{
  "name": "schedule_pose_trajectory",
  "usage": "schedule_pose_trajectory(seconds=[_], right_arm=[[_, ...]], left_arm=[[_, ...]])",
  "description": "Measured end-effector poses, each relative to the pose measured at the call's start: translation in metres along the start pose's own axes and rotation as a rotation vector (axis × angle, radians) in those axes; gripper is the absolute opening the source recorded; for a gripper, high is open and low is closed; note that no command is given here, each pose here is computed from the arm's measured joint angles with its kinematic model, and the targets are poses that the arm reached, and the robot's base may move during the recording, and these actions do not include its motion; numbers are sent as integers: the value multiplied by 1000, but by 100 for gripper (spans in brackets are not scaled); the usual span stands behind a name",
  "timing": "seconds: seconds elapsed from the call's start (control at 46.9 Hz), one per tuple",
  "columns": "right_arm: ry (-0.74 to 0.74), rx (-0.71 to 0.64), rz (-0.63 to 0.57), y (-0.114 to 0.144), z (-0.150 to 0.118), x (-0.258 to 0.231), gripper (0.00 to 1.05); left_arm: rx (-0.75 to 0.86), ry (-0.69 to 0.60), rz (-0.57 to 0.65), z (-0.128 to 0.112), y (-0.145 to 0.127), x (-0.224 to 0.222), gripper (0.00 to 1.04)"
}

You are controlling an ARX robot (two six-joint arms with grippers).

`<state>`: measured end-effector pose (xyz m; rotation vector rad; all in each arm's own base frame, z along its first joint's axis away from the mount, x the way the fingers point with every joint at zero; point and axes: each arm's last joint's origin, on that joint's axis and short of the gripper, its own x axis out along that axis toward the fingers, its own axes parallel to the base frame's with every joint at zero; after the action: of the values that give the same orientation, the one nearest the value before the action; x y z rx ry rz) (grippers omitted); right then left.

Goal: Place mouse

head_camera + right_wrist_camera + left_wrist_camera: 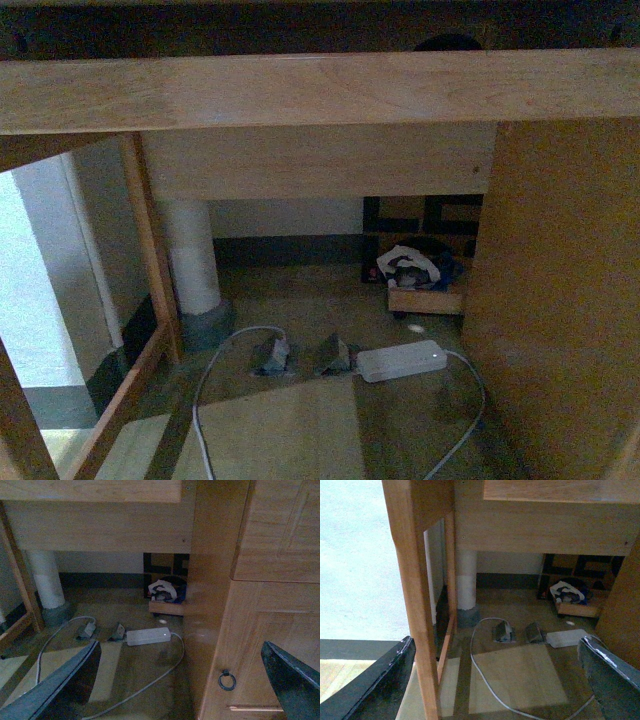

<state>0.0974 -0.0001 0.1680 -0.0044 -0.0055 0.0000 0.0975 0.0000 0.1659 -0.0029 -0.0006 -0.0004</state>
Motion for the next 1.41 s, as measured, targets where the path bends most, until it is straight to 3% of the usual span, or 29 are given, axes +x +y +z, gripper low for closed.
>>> schedule_pose_trajectory(seconds=[1.408], right_arm=[[-1,0,0,0,0,0,98]], left_arm=[[2,-2,1,0,0,0,98]])
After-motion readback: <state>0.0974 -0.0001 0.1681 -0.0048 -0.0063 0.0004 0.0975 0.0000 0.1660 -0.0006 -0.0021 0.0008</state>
